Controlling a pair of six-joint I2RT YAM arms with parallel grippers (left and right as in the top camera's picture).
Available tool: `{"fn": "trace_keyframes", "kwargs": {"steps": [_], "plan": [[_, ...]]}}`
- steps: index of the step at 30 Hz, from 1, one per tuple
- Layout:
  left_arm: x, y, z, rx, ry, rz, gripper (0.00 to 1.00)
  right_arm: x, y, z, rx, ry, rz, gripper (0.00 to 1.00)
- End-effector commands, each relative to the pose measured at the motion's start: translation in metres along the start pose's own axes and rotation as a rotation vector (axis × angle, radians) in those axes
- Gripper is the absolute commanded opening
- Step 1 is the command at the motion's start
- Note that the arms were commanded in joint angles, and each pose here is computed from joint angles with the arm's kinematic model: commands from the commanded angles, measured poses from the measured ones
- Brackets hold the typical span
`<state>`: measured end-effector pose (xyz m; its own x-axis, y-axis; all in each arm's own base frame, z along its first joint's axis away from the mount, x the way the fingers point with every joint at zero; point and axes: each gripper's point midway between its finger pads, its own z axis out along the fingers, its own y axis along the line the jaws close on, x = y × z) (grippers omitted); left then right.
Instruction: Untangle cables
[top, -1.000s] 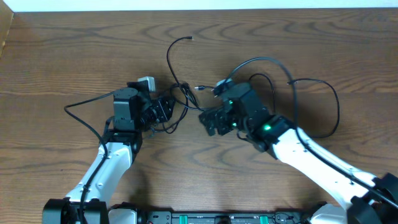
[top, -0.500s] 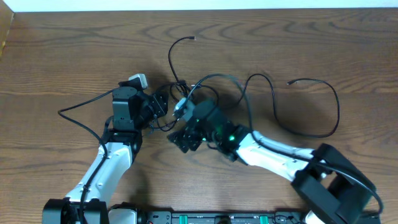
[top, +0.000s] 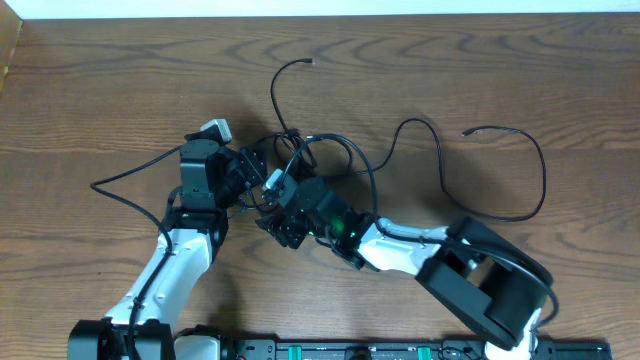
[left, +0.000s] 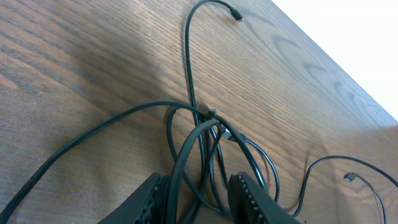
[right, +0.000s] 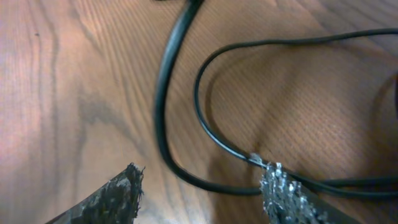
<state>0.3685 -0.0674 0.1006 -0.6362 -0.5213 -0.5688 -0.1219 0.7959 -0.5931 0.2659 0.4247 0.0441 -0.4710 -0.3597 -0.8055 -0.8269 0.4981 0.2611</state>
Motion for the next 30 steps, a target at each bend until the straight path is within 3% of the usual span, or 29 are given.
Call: {"fn": "trace_keyframes", "kwargs": {"steps": [1, 6, 10, 15, 17, 30], "plan": [[-0.003, -0.003, 0.000, 0.007, -0.006, -0.006, 0.35, 0.004, 0.000, 0.007, 0.005, -0.008, -0.018, 0.55], [-0.003, -0.003, 0.000, 0.006, -0.005, -0.006, 0.35, 0.003, 0.000, 0.007, 0.005, -0.012, -0.019, 0.34], [-0.003, -0.003, 0.000, 0.006, -0.005, -0.006, 0.35, 0.002, 0.000, 0.007, 0.005, -0.013, -0.019, 0.01], [-0.003, -0.003, 0.000, 0.006, -0.006, -0.006, 0.36, 0.003, 0.000, 0.007, 0.005, -0.012, -0.019, 0.01], [-0.003, -0.003, 0.000, 0.006, -0.006, -0.006, 0.42, 0.002, 0.000, 0.007, 0.006, -0.013, -0.018, 0.01], [-0.011, 0.006, -0.003, -0.009, -0.024, -0.059, 0.42, -0.037, 0.010, -0.013, -0.009, -0.107, -0.037, 0.01]]}}
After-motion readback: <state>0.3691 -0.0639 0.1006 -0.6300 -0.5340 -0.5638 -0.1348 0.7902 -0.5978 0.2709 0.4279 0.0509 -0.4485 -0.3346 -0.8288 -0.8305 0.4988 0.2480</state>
